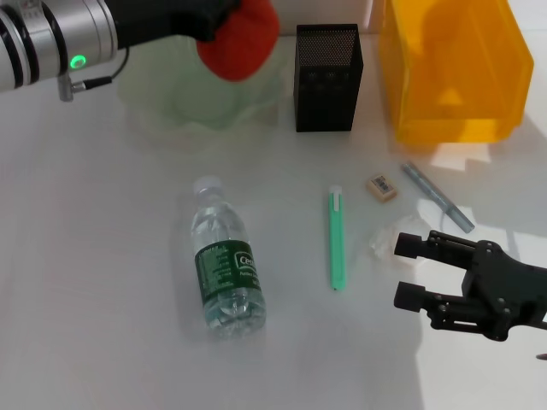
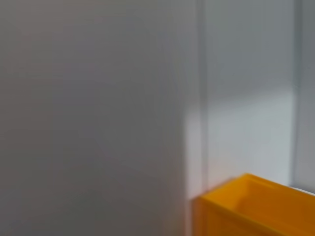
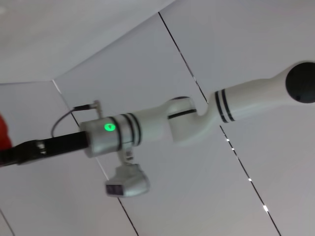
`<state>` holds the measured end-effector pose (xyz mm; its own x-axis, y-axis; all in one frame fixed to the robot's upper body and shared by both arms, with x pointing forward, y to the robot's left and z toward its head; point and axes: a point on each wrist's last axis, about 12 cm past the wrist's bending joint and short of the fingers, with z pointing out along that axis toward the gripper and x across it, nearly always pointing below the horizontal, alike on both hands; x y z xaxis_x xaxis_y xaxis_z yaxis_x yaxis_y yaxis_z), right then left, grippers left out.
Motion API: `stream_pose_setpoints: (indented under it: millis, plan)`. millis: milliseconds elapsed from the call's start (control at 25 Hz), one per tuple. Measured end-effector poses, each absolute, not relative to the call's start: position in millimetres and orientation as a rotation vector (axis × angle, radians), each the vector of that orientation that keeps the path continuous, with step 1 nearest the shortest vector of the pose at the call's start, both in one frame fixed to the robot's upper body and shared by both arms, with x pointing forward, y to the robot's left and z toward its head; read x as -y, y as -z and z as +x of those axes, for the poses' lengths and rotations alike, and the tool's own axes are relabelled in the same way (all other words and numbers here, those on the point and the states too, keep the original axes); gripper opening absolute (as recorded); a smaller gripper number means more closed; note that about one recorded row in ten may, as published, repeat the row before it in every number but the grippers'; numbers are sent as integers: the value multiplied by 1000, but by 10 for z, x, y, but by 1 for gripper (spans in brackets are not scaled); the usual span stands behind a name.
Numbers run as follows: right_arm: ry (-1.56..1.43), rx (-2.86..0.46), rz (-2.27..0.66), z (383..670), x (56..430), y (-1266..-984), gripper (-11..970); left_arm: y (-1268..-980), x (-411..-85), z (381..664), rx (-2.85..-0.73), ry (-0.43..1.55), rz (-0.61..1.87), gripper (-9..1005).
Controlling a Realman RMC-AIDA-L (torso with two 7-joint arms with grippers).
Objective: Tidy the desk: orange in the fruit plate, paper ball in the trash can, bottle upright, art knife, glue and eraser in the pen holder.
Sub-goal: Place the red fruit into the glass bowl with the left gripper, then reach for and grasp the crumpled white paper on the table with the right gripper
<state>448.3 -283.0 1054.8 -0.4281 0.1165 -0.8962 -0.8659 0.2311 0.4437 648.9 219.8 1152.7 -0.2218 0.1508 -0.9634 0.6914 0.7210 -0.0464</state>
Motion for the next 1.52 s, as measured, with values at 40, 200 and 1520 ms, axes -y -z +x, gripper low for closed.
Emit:
stream_pose_setpoints:
  millis: [40,200,1520]
  plan:
    - [-1355,-1593,-720,4483,2830,-10548,799,-11527,-2198,6489,-1754,574,669,76]
    - [-1365,-1565,-719,4480,2776,-10536,798,-11463,-2285,6700,-1825,482,472,117]
    - [-566,-2412,-1059,5339,2755,-12452,794,-11319,-2912,5328,-1692,1126,997,862]
